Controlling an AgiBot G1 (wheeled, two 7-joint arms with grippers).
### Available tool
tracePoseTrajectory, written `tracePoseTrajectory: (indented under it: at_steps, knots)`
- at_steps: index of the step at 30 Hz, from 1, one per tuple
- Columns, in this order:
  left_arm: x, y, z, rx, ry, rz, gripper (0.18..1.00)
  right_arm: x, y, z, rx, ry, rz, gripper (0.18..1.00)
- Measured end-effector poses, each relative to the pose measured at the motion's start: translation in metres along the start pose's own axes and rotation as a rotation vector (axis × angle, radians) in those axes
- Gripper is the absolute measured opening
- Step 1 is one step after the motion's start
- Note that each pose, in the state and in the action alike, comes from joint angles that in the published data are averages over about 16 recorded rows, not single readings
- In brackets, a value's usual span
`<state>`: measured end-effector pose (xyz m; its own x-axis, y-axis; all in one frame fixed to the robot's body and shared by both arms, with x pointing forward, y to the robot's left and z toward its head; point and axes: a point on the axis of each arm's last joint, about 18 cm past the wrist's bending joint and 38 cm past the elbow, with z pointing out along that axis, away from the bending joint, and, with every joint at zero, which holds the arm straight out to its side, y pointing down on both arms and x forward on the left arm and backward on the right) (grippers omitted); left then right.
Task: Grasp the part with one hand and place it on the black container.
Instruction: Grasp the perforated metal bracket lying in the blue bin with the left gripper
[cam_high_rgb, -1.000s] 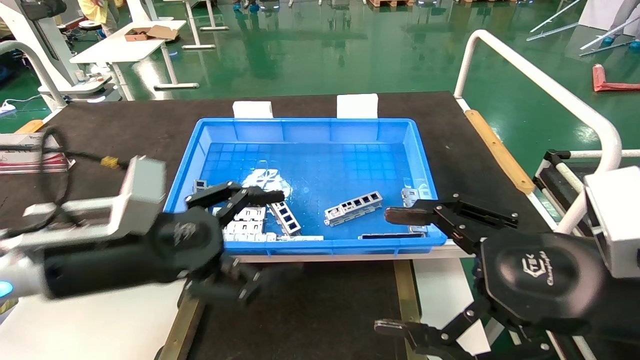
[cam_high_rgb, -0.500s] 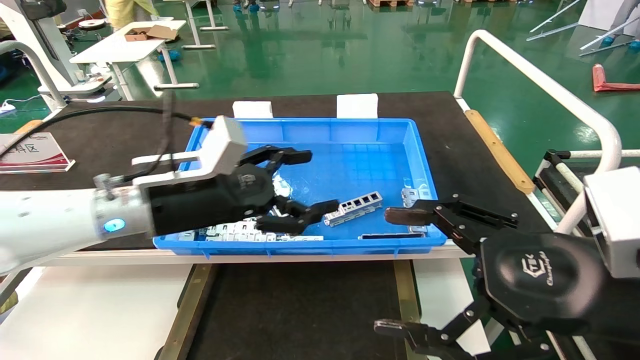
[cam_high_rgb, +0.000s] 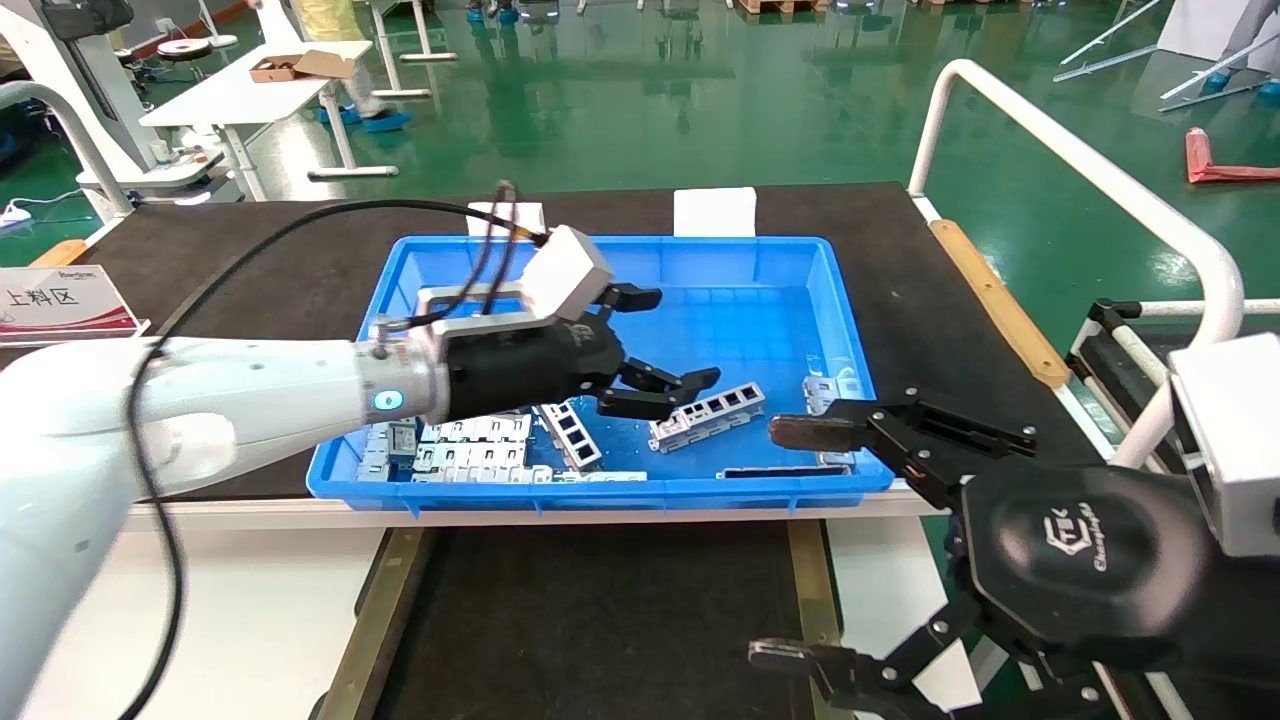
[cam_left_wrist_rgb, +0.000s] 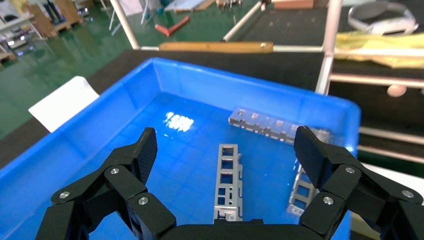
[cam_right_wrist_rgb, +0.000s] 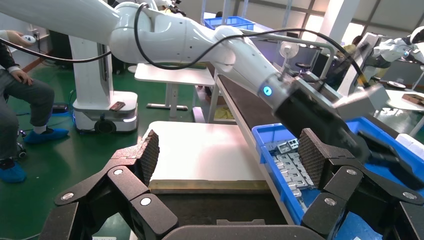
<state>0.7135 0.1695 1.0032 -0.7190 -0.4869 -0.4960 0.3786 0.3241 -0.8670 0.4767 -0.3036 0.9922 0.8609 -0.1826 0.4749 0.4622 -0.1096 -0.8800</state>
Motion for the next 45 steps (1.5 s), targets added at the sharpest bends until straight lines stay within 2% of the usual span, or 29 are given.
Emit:
tracePoseTrajectory:
  at_steps: [12,28,45]
  knots:
    - [0.002,0.016,0.034,-0.098,-0.046,0.014,1.001,0.000,0.000,0.000,0.000,0.000,0.000,1.001]
    - [0.017,0.053,0.051,-0.191,-0.095,-0.025,1.001,0.000,0.000,0.000,0.000,0.000,0.000,1.001]
    - [0.027,0.071,0.061,-0.221,-0.134,-0.049,0.995,0.000,0.000,0.000,0.000,0.000,0.000,0.997]
